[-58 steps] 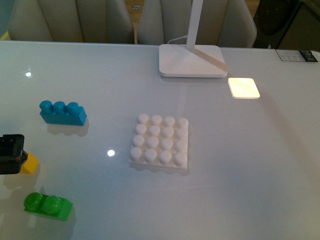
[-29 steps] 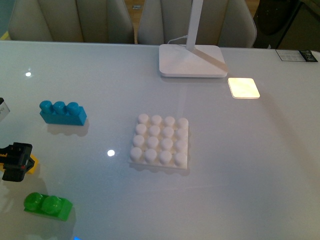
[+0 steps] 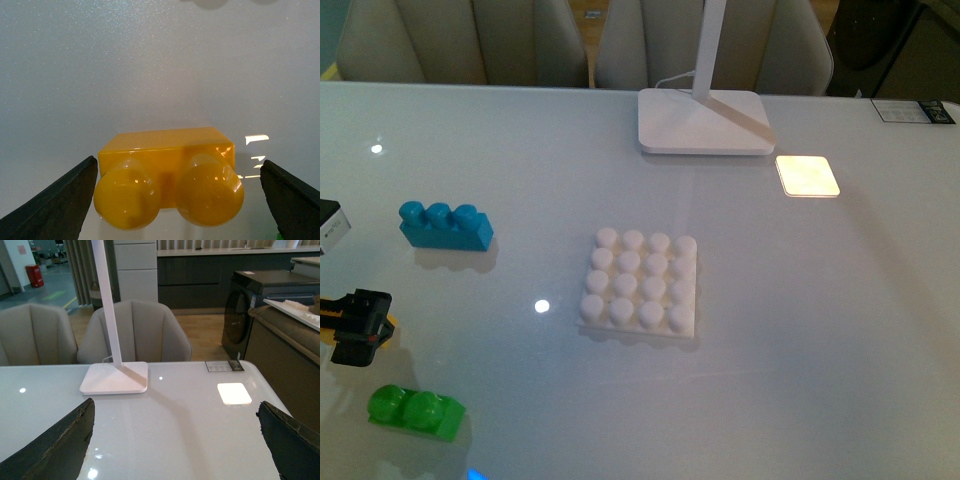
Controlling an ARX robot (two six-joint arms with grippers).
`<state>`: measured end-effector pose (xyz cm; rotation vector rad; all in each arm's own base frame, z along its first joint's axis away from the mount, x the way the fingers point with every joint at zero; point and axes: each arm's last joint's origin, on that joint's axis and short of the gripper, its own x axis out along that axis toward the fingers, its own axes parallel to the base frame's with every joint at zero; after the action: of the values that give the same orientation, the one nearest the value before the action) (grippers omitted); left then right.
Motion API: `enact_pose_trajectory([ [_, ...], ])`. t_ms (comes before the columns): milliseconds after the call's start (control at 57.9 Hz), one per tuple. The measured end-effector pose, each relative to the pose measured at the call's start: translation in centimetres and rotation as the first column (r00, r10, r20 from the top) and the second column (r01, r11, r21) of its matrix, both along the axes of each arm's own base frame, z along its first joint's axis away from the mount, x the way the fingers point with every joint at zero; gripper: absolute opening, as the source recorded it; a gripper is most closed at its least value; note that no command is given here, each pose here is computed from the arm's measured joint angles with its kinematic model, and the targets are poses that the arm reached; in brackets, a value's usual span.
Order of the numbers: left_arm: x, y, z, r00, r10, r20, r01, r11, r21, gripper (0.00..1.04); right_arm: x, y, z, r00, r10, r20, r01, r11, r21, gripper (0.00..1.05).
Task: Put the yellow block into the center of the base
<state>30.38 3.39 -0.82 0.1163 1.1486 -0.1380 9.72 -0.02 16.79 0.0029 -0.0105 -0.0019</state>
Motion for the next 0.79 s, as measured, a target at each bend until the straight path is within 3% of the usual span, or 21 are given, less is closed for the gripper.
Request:
enact_pose_trajectory([
  [794, 0.21, -0.06, -0.59, 1.000, -0.002, -0.028, 0.003, 1.000, 0.030, 0.97, 0.00, 0.00, 0.00, 1.000, 0.000, 0.000, 0.000, 1.000, 0.000, 0.96],
])
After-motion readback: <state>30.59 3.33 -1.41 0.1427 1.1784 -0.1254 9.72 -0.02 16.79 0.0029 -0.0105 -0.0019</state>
